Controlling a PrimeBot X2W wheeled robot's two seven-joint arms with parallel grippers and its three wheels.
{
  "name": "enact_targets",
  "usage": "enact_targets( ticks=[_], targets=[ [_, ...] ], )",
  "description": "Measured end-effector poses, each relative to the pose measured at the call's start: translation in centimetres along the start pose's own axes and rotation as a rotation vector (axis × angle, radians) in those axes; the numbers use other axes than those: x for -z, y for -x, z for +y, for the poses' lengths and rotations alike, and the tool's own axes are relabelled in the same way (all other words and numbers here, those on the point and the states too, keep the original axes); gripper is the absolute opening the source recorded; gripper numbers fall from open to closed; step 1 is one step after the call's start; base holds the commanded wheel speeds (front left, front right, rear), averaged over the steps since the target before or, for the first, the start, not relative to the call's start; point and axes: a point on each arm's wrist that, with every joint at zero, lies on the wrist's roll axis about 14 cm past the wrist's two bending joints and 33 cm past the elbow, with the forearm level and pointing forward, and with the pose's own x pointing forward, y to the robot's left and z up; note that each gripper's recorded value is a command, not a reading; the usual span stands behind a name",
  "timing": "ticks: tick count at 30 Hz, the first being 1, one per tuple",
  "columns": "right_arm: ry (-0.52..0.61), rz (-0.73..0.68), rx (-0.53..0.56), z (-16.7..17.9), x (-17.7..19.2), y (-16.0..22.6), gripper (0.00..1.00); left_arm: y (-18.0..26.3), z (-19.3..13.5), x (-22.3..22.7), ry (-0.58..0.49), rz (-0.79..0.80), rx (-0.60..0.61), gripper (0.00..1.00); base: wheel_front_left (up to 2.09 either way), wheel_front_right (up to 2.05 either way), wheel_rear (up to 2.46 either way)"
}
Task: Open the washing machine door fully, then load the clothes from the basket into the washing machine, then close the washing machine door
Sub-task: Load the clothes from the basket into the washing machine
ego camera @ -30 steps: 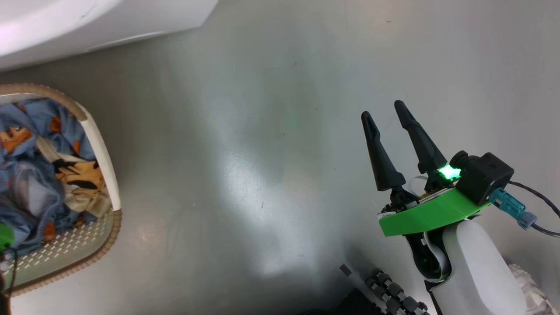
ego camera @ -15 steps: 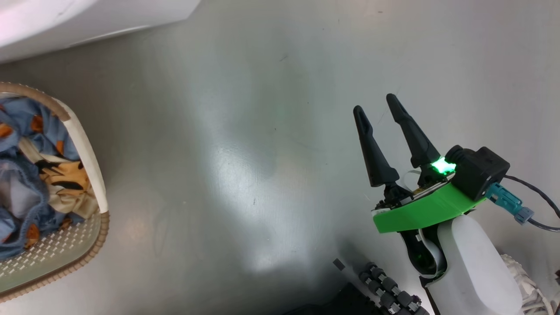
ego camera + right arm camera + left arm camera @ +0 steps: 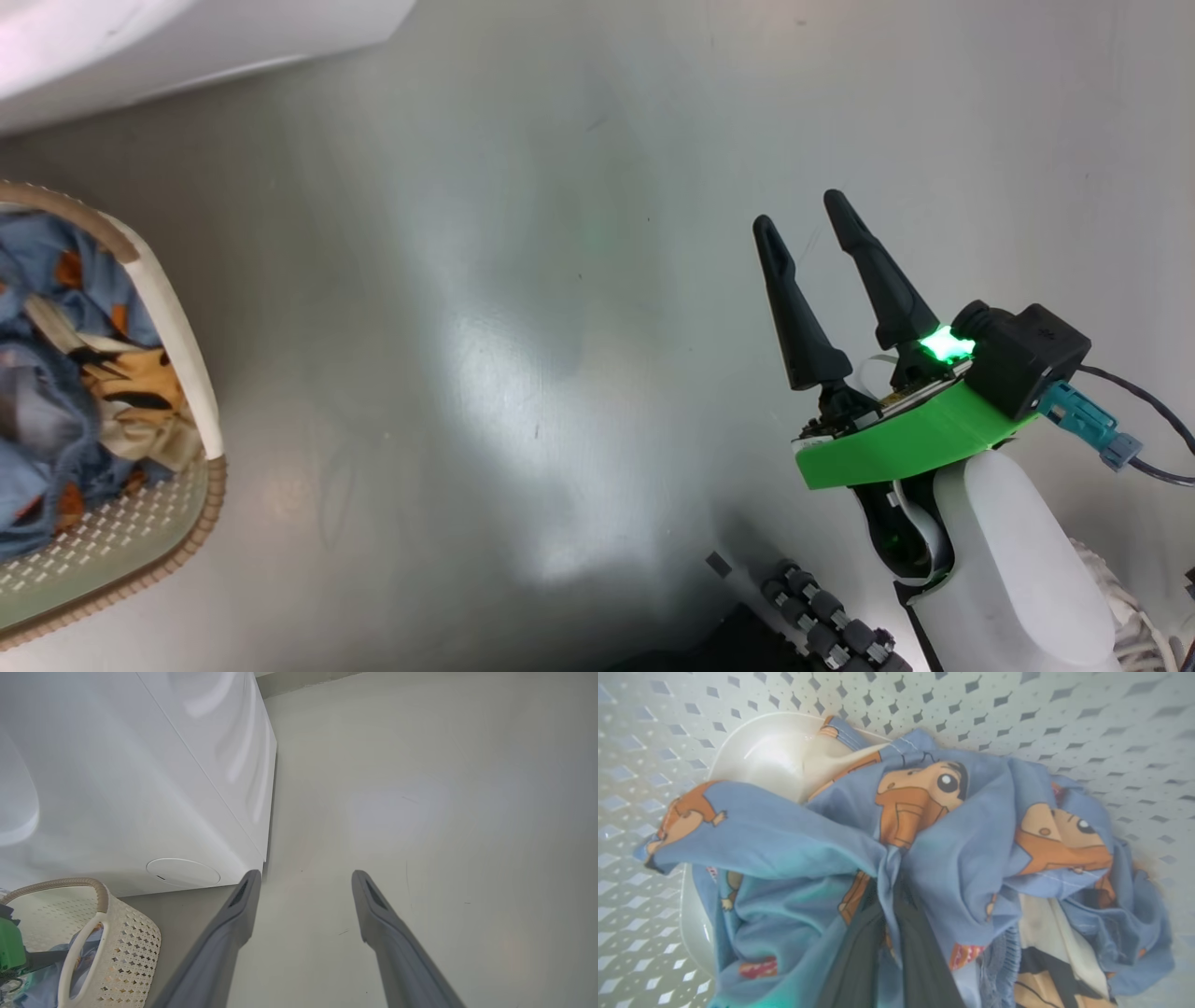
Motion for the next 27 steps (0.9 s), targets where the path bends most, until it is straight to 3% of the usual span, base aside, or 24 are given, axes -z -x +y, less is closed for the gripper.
enact_targets(
  ticks=[13, 27],
  targets=[
    [0.021, -0.110, -0.029, 1.2, -4.5, 0.4, 1.00, 4.6, -4.4, -1.3, 0.030, -0.181, 0.110, 0.00, 0.00, 0.00, 0.00],
    [0.039, -0.193, -0.077, 3.5, -8.0, 1.8, 1.00, 13.3, -5.9, -6.3, 0.026, -0.479, 0.242, 0.00, 0.00, 0.00, 0.00]
  ],
)
